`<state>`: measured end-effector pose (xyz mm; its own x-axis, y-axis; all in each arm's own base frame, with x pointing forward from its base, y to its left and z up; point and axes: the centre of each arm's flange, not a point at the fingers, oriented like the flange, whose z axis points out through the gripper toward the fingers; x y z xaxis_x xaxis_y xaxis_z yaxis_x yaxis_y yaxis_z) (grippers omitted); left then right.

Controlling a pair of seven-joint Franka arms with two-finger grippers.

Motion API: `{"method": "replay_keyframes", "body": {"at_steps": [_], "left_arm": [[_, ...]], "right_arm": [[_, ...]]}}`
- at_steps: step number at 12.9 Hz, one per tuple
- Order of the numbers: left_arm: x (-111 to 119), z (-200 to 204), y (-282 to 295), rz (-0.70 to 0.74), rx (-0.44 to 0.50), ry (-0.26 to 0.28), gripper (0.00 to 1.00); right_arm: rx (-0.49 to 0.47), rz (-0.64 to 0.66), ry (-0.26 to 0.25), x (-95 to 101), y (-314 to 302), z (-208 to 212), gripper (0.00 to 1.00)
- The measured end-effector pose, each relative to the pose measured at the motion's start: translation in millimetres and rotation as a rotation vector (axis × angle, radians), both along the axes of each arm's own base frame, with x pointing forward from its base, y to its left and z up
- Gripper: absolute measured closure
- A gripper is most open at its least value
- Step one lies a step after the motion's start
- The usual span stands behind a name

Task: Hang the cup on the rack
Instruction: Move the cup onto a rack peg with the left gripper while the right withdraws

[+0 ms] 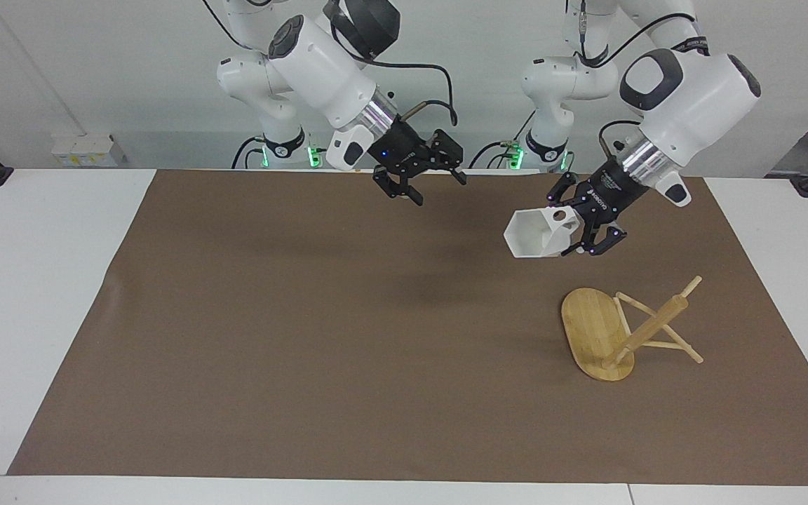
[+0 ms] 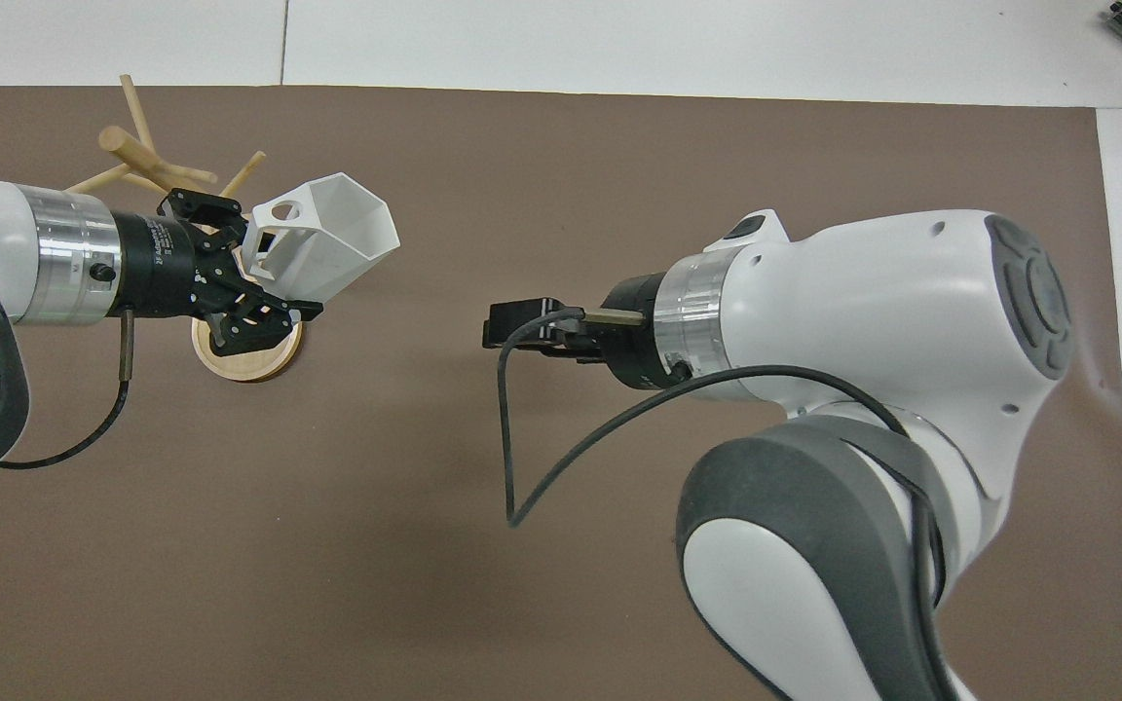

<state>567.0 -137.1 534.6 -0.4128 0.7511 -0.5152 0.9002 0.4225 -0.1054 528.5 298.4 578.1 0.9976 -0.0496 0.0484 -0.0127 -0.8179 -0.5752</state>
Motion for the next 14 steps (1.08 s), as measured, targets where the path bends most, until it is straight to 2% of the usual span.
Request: {"method": "replay_keyframes", "body": {"at_steps": [4,6,9,11,14], "left_arm": [[17,-28,14,0.153,0.013,0.071,0.31],[24,-37,26,0.230,0.010,0.104,0.31],[32,-48,35,0.312,0.024,0.122,0.31],[36,-51,40,0.362,0.025,0.121,0.31],[39,-57,57,0.415,0.023,0.120,0.31]], "right_arm": [[-0.205,0.154,-0.066,6.3,-98,18,0.00],[-0.241,0.197,-0.097,10.4,-158,27,0.00],[-0.257,0.150,-0.102,16.9,-243,32,0.00],[-0.295,0.108,-0.100,13.1,-286,40,0.00],[-0.524,0.117,-0.139,-1.1,-307,71,0.00]]}}
